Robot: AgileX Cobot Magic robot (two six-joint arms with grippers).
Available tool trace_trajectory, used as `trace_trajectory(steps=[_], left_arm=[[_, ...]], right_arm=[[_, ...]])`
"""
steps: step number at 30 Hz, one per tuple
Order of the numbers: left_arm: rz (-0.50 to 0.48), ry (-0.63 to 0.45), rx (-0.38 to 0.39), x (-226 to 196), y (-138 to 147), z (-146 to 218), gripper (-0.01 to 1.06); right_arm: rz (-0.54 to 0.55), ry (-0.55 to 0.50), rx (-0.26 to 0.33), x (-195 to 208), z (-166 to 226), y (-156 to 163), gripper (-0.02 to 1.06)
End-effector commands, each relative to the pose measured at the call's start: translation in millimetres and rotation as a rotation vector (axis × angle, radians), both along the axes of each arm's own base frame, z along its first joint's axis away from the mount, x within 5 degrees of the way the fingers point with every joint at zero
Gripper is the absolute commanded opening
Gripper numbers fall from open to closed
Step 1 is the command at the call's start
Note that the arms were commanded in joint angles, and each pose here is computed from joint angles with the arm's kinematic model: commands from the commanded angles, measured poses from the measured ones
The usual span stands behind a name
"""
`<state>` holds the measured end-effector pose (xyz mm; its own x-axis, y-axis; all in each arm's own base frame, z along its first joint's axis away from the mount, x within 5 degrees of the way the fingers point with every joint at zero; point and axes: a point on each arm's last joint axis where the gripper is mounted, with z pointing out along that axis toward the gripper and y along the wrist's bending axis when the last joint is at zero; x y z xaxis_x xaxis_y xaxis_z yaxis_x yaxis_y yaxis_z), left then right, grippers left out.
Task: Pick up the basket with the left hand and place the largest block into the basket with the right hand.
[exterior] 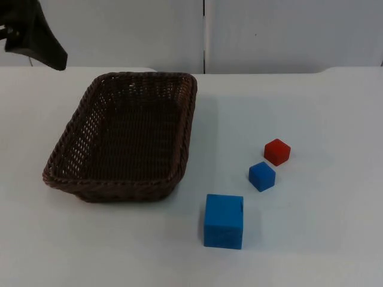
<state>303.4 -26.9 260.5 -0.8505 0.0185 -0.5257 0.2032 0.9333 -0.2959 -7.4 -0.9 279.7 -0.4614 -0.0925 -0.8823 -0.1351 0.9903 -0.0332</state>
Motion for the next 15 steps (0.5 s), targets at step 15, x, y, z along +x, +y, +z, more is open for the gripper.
trace_trajectory(steps=[15], left_arm=[[-0.023,0.087,0.045,76,3,-48,1.02]], right_arm=[[-0.003,-0.012,0.009,0,0,0,1.05]])
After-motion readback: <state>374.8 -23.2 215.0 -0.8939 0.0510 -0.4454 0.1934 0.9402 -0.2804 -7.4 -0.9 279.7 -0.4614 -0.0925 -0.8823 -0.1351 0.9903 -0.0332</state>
